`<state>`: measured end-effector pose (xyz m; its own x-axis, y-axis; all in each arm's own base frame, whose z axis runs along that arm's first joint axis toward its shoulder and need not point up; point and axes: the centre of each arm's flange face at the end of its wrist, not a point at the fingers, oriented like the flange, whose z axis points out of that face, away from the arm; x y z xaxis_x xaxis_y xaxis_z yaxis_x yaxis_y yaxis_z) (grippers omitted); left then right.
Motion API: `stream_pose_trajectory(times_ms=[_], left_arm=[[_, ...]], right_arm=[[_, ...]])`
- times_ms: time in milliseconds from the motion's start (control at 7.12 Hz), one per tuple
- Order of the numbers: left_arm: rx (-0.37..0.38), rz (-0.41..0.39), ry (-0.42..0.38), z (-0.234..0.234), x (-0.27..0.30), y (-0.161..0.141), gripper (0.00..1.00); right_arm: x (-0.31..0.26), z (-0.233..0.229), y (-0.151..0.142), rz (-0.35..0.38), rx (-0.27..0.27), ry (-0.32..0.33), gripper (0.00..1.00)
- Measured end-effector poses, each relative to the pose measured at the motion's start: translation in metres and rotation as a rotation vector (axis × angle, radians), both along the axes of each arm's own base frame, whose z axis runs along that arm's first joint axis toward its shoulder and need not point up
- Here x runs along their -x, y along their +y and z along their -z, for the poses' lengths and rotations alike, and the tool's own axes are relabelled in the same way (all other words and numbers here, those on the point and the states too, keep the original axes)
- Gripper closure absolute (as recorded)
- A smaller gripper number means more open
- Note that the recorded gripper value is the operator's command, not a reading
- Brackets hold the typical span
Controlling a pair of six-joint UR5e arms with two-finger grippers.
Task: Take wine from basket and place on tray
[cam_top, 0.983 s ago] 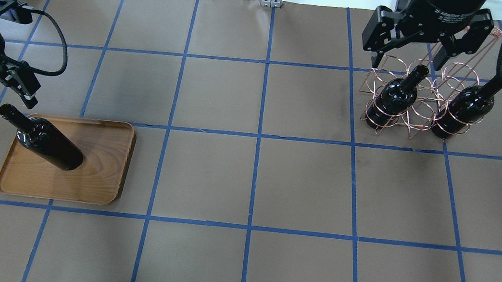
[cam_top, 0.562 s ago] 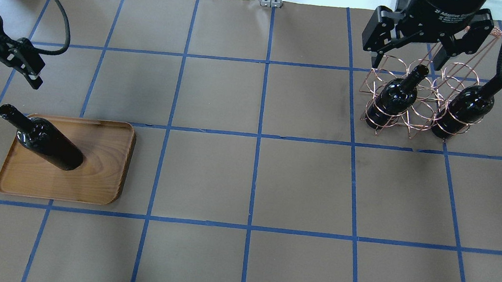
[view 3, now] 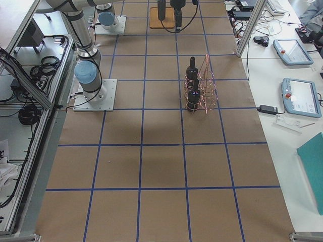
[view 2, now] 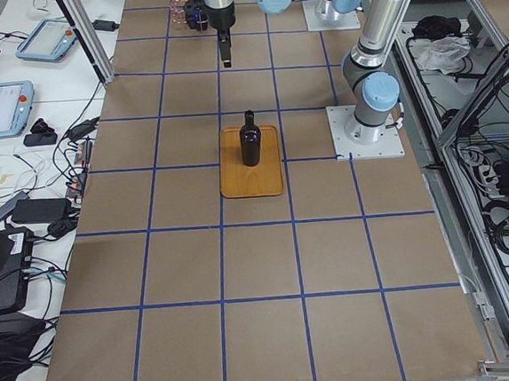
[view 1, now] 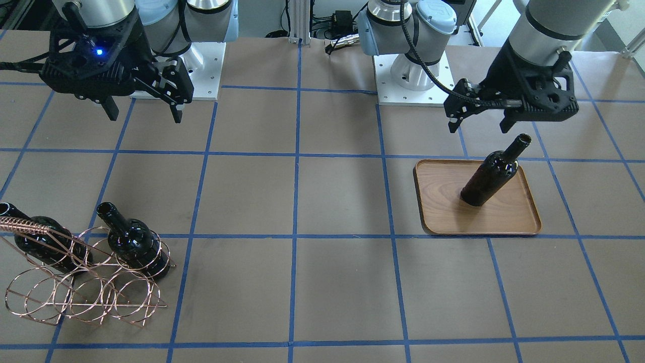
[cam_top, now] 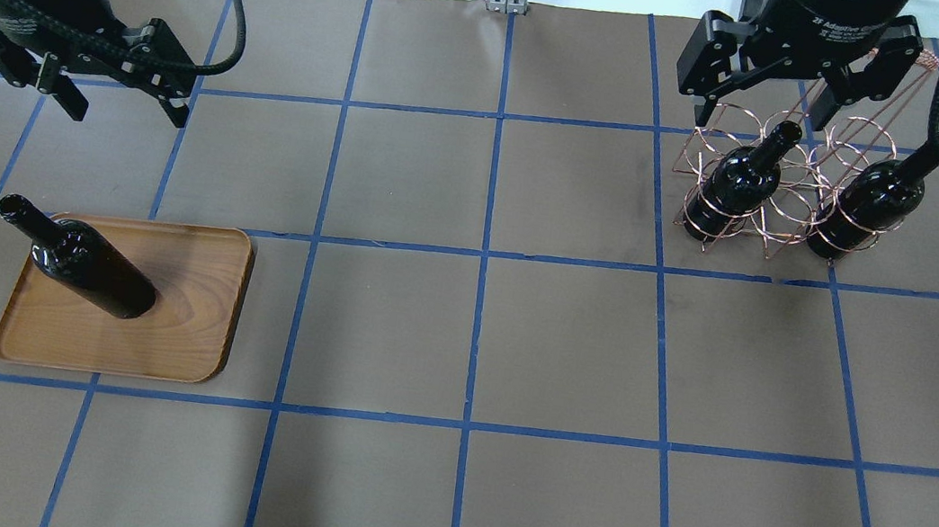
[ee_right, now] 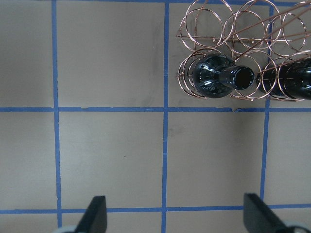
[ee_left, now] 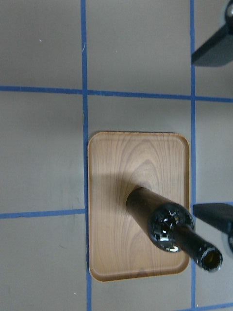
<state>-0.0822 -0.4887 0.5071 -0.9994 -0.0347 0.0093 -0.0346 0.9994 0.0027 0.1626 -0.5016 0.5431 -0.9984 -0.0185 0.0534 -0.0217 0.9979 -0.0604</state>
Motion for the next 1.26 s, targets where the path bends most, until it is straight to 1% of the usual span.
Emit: stream_pose_trajectory(times_ms=[281, 421, 702, 1264], left_arm=[[0.037, 0.013, 0.017, -0.015, 0.047, 0.019, 0.0], [0.045, 0.026, 0.019, -0.018, 0.061, 0.028, 0.0], [0.041, 0.045, 0.015, -0.016, 0.07, 0.034, 0.0], [0.036, 0.049, 0.018, -0.014, 0.072, 0.035, 0.0]], right_arm=[[0.0, 0.0, -0.001, -0.002, 0.002, -0.001, 0.0], [0.0, 0.0, -0.002, -0.002, 0.003, -0.003, 0.0], [0.0, 0.001, -0.002, -0.004, 0.004, -0.004, 0.0], [-0.001, 0.002, -0.003, -0.004, -0.001, -0.005, 0.0]])
